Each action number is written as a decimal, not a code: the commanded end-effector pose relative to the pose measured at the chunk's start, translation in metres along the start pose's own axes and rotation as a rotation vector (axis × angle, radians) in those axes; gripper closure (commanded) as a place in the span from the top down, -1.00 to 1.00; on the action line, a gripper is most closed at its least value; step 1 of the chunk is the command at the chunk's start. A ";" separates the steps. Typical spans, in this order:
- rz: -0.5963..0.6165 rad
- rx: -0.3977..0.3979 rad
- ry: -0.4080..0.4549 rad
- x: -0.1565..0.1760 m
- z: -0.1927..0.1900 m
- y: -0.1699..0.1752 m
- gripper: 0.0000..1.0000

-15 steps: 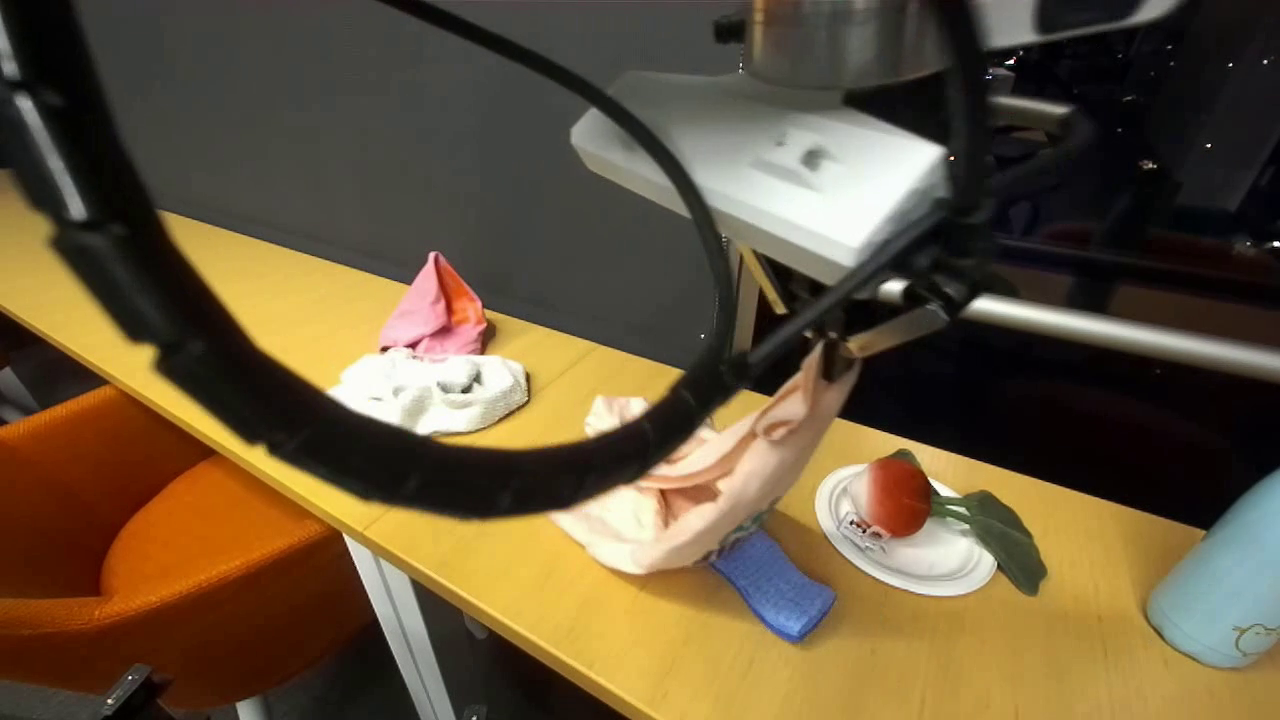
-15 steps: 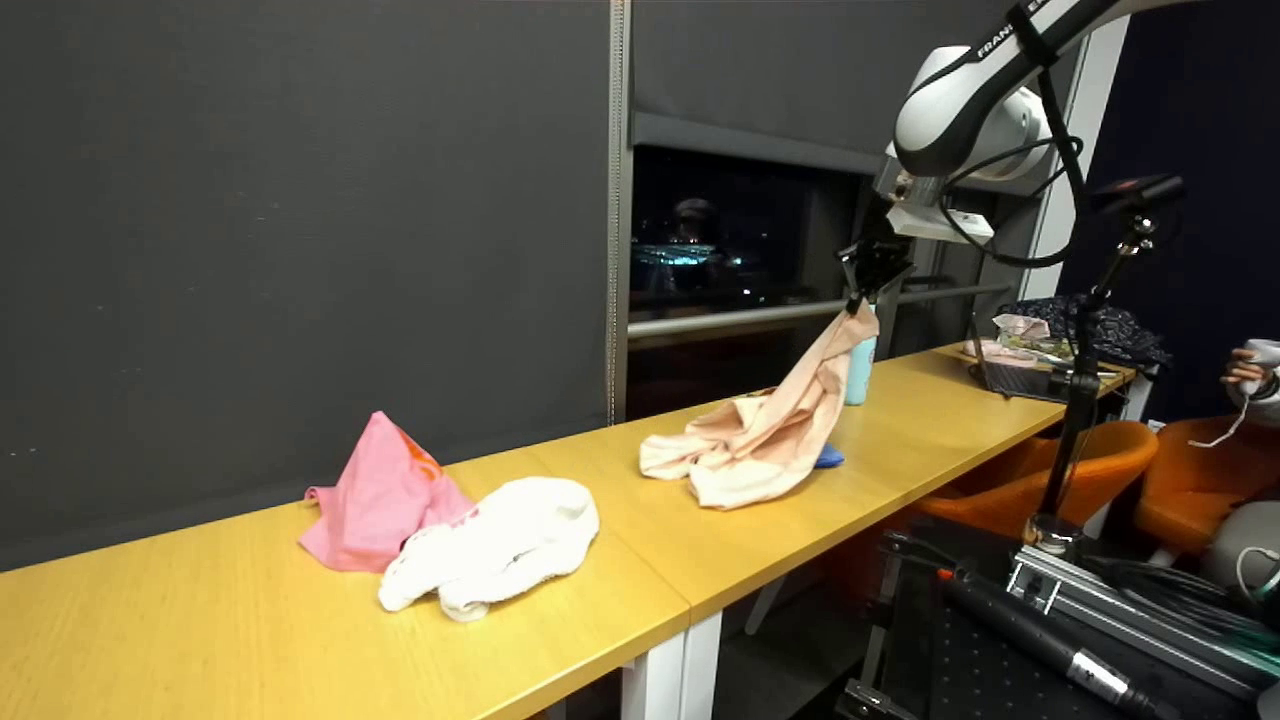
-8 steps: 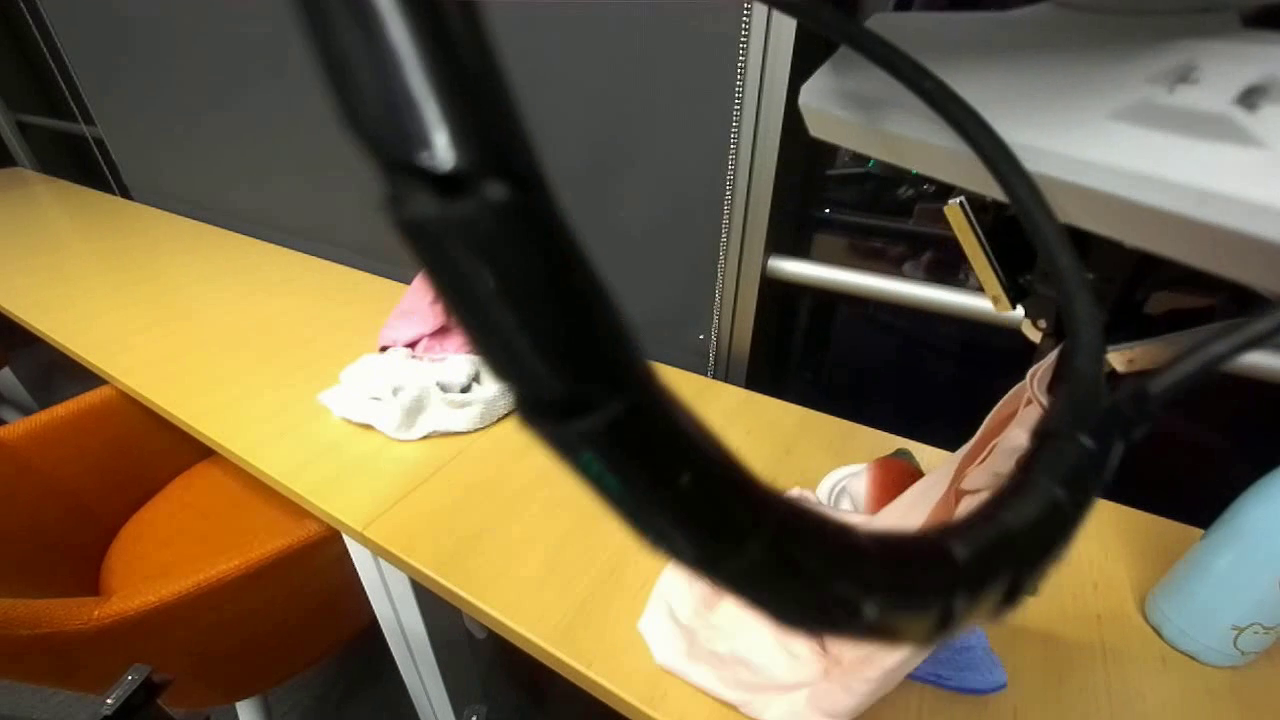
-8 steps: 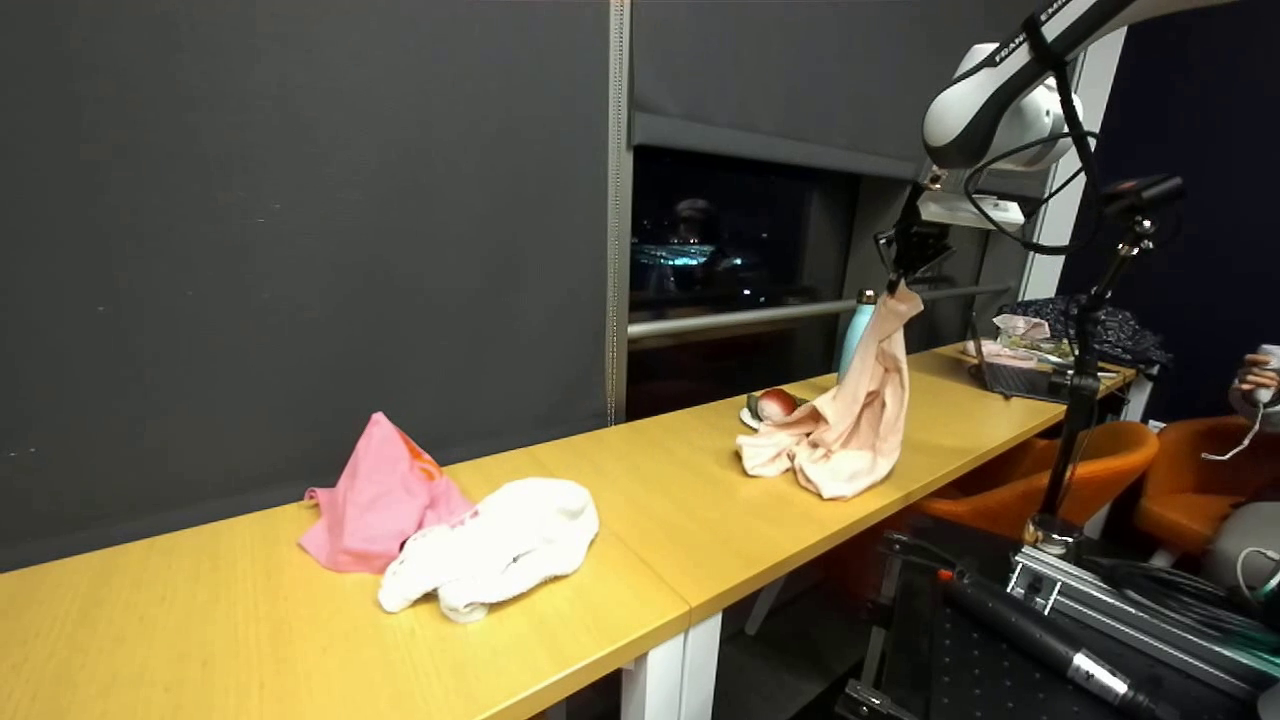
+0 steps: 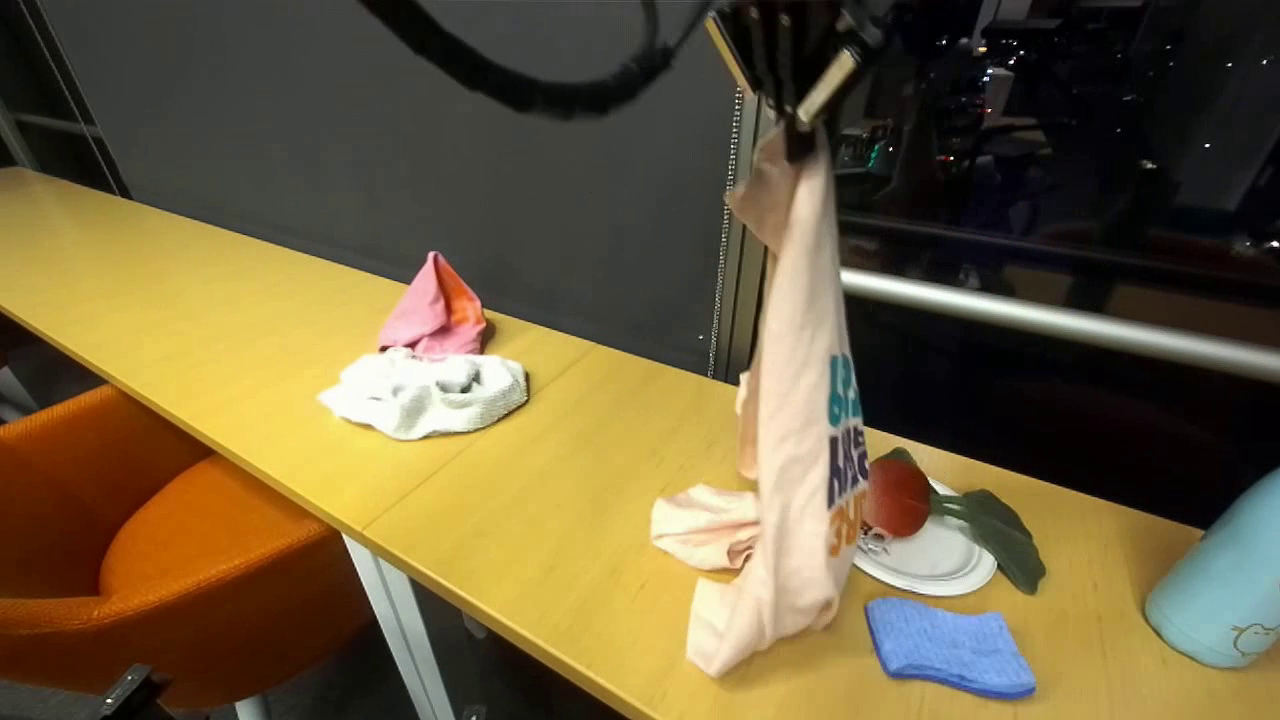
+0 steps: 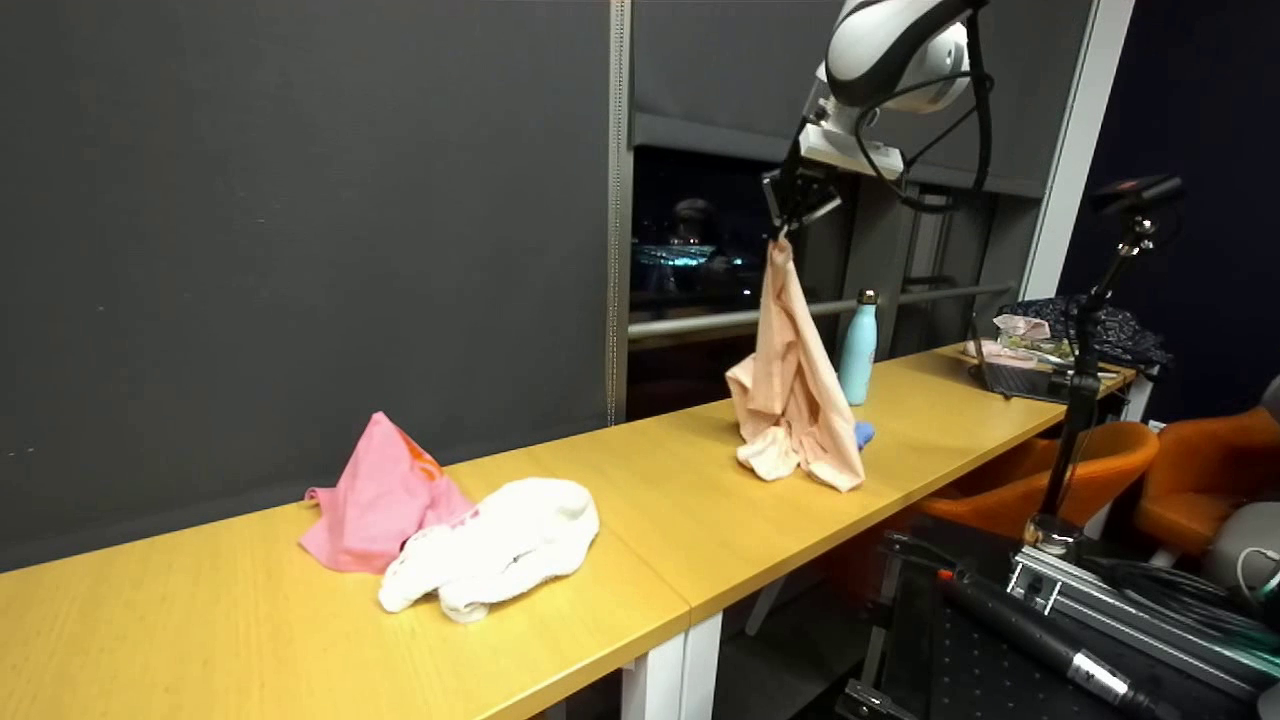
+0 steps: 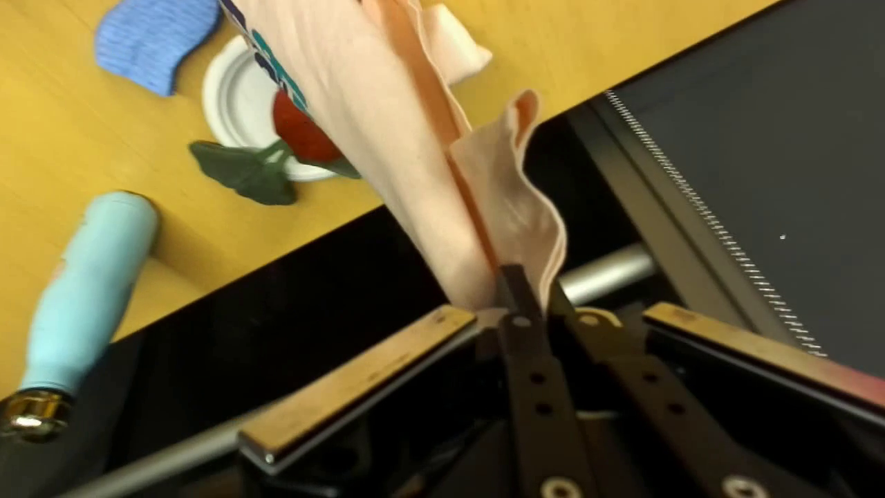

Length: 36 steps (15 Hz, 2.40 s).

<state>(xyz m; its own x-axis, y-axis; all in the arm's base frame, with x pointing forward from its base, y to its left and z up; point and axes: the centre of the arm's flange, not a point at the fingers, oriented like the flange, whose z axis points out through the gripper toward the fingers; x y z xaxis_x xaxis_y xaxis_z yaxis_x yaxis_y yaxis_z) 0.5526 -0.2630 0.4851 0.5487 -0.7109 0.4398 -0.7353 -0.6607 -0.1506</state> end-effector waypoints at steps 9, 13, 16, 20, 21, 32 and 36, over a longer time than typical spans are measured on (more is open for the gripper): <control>0.037 -0.050 0.108 0.071 -0.039 -0.034 -0.98; 0.112 -0.141 0.130 0.106 -0.003 0.022 -0.98; 0.095 -0.161 0.102 0.097 0.006 0.015 -0.98; -0.035 -0.074 0.030 0.043 -0.025 -0.040 -0.98; -0.083 -0.030 -0.006 0.023 -0.041 -0.058 -0.98; -0.466 0.150 -0.473 -0.181 -0.071 -0.080 -0.26; -0.582 0.122 -0.679 -0.197 -0.040 -0.056 0.32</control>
<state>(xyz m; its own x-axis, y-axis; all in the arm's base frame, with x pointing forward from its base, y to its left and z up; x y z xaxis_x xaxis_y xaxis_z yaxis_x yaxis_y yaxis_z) 0.4829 -0.0618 0.4580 0.9545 -0.2968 -0.0283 -0.2973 -0.9401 -0.1672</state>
